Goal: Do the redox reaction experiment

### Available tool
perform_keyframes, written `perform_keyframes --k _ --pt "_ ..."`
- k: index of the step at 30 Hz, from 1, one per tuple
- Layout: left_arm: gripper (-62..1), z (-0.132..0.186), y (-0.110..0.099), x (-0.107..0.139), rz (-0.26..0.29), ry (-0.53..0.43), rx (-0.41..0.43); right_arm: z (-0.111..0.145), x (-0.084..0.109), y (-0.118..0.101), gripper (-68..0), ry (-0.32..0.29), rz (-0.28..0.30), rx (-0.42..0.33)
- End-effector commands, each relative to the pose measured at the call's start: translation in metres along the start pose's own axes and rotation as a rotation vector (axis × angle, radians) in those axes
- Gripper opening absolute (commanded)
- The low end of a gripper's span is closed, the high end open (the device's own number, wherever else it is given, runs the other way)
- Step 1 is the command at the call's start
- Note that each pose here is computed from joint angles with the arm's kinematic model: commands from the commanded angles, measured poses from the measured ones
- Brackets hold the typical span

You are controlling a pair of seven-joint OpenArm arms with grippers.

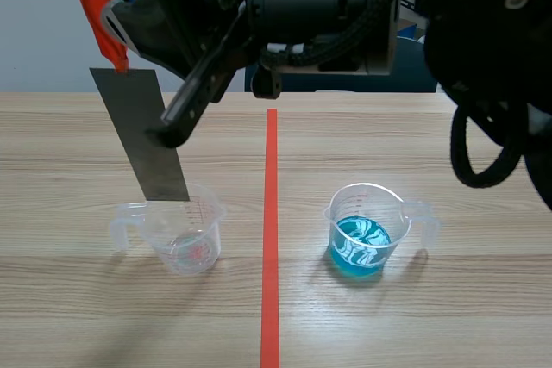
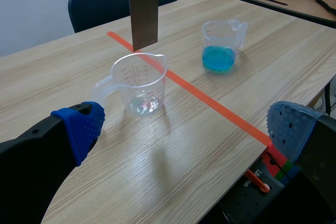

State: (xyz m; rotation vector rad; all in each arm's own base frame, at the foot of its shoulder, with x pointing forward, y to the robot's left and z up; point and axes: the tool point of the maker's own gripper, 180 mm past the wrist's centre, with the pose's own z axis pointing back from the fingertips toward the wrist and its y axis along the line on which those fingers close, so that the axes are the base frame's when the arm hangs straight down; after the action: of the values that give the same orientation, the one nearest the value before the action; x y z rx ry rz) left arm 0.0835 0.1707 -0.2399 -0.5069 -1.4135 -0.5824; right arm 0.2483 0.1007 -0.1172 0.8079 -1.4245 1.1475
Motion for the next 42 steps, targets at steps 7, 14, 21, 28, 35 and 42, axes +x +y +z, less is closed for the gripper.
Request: perform_keyframes --k 7,14,21,28,35,42 --pt "1.4 -0.0030 0.0010 0.0077 -0.002 -0.034 0.003 -0.0024 0.0179 -0.0078 -66.9 -0.029 0.007 -0.016" --pt "1.4 -0.0030 0.0010 0.0076 -0.002 -0.034 0.003 -0.0024 0.0163 -0.0083 -66.9 -0.021 0.004 -0.020" --pt "1.4 -0.0030 0.0010 0.0076 -0.002 -0.034 0.003 -0.0024 0.0164 -0.0083 -66.9 -0.022 0.004 -0.020" --pt "1.4 -0.0030 0.0010 0.0076 -0.002 -0.034 0.003 -0.0024 0.0162 -0.0084 -66.9 -0.021 0.005 -0.020" --pt "1.4 -0.0030 0.0010 0.0076 -0.002 -0.034 0.003 -0.0024 0.0163 -0.0084 -66.9 -0.021 0.005 -0.020" --pt "1.4 -0.0030 0.0010 0.0076 -0.002 -0.034 0.003 -0.0024 0.0163 -0.0084 -66.9 -0.021 0.005 -0.020"
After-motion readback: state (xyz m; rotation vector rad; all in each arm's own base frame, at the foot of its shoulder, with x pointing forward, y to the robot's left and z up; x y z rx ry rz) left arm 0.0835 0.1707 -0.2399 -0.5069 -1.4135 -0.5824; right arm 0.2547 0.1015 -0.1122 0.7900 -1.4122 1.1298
